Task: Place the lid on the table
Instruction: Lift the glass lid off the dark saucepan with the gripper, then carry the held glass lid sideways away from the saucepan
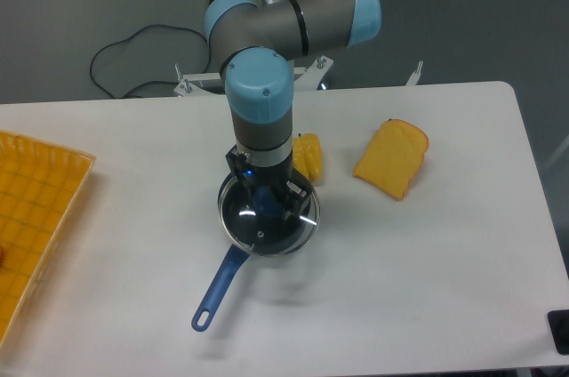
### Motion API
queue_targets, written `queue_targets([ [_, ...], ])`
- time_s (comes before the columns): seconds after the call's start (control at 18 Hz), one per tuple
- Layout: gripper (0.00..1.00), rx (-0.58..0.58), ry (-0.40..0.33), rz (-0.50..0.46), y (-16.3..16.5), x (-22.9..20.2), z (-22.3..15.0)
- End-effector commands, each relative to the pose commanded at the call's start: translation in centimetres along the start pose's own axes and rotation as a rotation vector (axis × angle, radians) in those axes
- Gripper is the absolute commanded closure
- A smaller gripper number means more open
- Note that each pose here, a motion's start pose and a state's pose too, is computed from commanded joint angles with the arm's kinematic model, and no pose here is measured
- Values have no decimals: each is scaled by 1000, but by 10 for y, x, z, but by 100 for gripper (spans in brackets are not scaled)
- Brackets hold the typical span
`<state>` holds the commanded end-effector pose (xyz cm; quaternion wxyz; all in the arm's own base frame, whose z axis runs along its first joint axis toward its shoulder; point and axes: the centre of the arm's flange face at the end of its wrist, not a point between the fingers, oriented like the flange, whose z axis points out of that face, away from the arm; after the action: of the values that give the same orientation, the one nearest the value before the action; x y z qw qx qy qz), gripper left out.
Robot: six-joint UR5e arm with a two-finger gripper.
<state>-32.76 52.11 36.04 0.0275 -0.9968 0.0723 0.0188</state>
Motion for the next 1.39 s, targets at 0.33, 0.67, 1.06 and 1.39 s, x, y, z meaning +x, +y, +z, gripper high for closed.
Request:
queue_targets([
  [0.33, 59, 1, 3, -2, 1, 0, 0],
  [0.67, 59, 7, 7, -9, 3, -3, 0],
  [1.06, 59, 16, -1, -44, 17, -21, -4],
  [1.39, 59, 16, -15, -79, 33, -45, -5],
])
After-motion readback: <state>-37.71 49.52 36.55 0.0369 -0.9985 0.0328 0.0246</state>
